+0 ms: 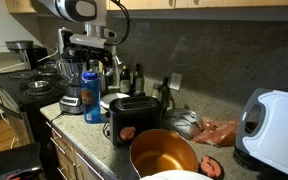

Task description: Take the blue bottle and place it in the gray pot

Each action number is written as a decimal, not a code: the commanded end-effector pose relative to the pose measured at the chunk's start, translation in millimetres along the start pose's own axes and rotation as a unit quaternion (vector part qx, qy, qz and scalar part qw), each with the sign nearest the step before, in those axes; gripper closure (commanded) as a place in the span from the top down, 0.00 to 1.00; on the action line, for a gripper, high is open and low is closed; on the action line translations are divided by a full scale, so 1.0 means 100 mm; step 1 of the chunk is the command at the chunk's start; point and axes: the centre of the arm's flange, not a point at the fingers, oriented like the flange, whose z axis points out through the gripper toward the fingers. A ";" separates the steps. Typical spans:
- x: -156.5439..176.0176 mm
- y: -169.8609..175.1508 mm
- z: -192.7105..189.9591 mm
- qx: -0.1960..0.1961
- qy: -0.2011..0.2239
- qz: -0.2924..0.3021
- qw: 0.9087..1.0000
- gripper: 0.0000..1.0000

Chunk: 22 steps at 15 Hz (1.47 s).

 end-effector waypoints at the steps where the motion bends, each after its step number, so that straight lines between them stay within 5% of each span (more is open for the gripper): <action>1: 0.04 -0.07 -0.05 -0.013 -0.005 0.003 1.000 1.00; 13: 0.08 -0.26 -0.03 -0.018 -0.014 -0.023 0.999 1.00; 22: -0.15 -0.24 -0.29 0.011 -0.035 -0.125 0.991 1.00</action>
